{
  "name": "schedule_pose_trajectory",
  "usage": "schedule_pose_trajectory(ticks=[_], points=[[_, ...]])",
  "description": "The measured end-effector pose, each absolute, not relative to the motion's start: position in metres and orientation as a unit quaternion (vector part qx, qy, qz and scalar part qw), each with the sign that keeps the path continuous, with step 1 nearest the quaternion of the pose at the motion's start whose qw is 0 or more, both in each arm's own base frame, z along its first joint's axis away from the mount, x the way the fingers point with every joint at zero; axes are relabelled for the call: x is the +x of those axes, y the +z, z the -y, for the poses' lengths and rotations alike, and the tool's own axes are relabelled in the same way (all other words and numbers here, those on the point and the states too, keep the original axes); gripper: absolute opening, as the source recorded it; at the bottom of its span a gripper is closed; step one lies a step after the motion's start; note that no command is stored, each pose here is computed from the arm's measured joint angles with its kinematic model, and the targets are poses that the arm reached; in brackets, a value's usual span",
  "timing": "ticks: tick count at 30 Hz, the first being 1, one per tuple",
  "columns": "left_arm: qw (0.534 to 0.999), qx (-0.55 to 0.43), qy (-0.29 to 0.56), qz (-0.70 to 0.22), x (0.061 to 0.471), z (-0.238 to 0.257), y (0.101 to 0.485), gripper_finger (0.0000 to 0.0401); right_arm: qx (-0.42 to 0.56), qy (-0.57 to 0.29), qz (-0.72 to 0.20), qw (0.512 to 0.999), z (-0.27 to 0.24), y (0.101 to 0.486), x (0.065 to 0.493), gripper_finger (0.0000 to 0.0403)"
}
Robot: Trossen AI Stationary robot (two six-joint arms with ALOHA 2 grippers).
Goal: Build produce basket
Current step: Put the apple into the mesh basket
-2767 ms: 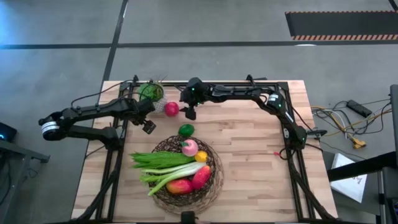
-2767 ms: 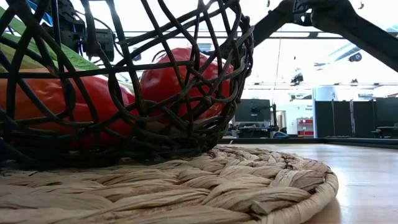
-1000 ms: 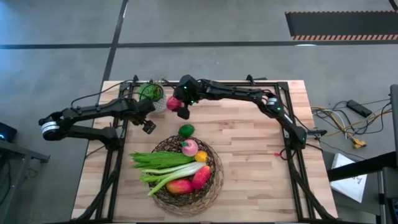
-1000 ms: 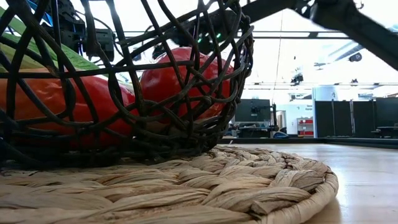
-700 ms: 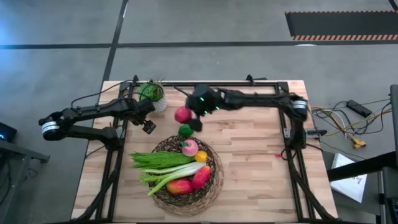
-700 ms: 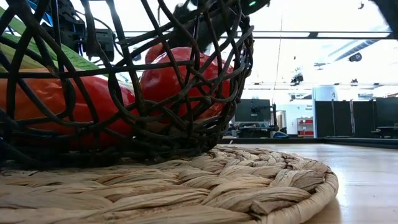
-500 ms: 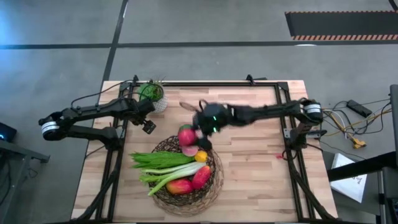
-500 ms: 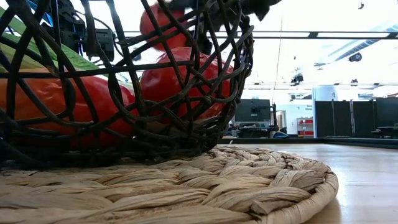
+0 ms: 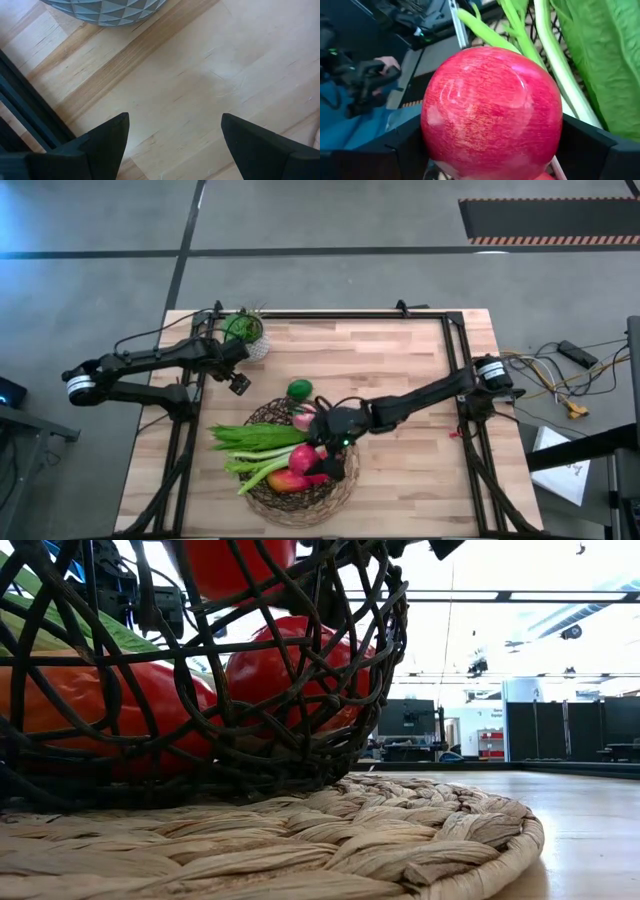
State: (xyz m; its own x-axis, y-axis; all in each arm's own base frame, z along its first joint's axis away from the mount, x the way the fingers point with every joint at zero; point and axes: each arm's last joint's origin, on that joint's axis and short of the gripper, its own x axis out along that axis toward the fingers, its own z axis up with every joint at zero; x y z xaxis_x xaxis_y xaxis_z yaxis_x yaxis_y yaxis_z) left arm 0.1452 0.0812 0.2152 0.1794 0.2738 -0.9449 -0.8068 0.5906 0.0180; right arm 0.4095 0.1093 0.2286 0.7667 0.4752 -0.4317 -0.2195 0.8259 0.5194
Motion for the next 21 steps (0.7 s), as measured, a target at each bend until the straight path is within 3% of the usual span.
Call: schedule_pose_trajectory(ticks=[9, 14, 21], points=[[0.724, -0.256, 0.373, -0.521, 0.145, -0.081, 0.215, 0.0299, 0.228, 0.192, -0.315, 0.901, -0.116, 0.199, 0.428, 0.0354], [0.724, -0.256, 0.373, -0.521, 0.145, -0.081, 0.215, 0.0299, 0.232, 0.212, -0.333, 0.889, -0.115, 0.197, 0.439, 0.0384], [0.724, -0.256, 0.373, -0.521, 0.145, -0.081, 0.215, 0.0299, 0.211, 0.199, -0.364, 0.885, -0.116, 0.214, 0.443, 0.0389]])
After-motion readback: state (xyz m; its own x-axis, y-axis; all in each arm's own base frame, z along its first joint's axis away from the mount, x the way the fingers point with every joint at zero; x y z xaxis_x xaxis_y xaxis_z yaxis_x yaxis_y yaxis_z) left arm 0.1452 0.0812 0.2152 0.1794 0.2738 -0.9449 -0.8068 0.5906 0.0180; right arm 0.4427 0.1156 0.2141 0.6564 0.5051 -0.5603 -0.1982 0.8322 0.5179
